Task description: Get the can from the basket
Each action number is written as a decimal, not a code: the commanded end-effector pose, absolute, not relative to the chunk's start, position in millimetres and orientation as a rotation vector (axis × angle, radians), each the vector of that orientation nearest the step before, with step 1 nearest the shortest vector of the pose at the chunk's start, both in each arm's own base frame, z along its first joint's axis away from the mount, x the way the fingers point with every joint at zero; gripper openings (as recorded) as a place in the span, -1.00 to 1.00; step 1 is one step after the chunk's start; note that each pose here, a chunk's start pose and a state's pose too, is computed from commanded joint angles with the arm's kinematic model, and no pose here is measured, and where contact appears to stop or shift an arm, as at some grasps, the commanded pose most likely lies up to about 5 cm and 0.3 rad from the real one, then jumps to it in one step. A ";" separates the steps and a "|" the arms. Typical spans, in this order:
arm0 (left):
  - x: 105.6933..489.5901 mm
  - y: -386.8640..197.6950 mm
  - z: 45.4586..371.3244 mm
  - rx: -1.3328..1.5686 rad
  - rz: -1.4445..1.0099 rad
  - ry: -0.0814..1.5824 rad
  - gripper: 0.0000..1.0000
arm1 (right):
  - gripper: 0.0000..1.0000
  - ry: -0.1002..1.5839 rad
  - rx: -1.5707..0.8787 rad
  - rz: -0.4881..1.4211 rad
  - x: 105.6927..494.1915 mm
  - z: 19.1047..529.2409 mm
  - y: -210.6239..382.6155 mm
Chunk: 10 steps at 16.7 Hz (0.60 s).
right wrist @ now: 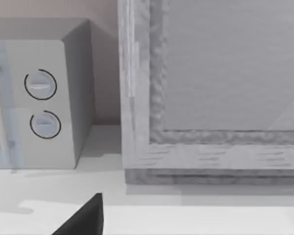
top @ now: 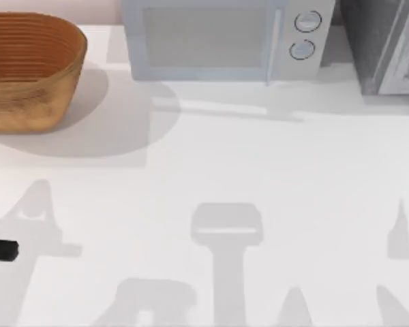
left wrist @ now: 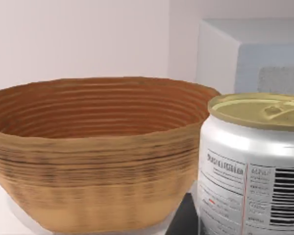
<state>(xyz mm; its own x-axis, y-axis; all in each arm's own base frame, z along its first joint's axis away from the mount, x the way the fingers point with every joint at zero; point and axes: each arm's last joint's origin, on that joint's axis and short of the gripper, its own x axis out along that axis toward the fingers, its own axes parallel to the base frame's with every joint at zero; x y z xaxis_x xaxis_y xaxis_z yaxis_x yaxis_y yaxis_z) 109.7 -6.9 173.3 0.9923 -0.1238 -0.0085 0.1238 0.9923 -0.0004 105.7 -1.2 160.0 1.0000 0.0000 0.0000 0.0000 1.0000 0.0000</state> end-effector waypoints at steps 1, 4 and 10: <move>112.1 -9.1 178.4 0.002 -0.173 0.012 -1.00 | 1.00 0.000 0.000 0.000 105.7 160.0 -1.2; 122.3 -16.4 194.3 0.006 -0.325 0.021 -1.00 | 1.00 0.000 0.000 0.000 105.7 160.0 -1.2; 151.2 -29.8 220.7 0.018 -0.584 0.023 -1.00 | 1.00 0.000 0.000 0.000 105.7 160.0 -1.2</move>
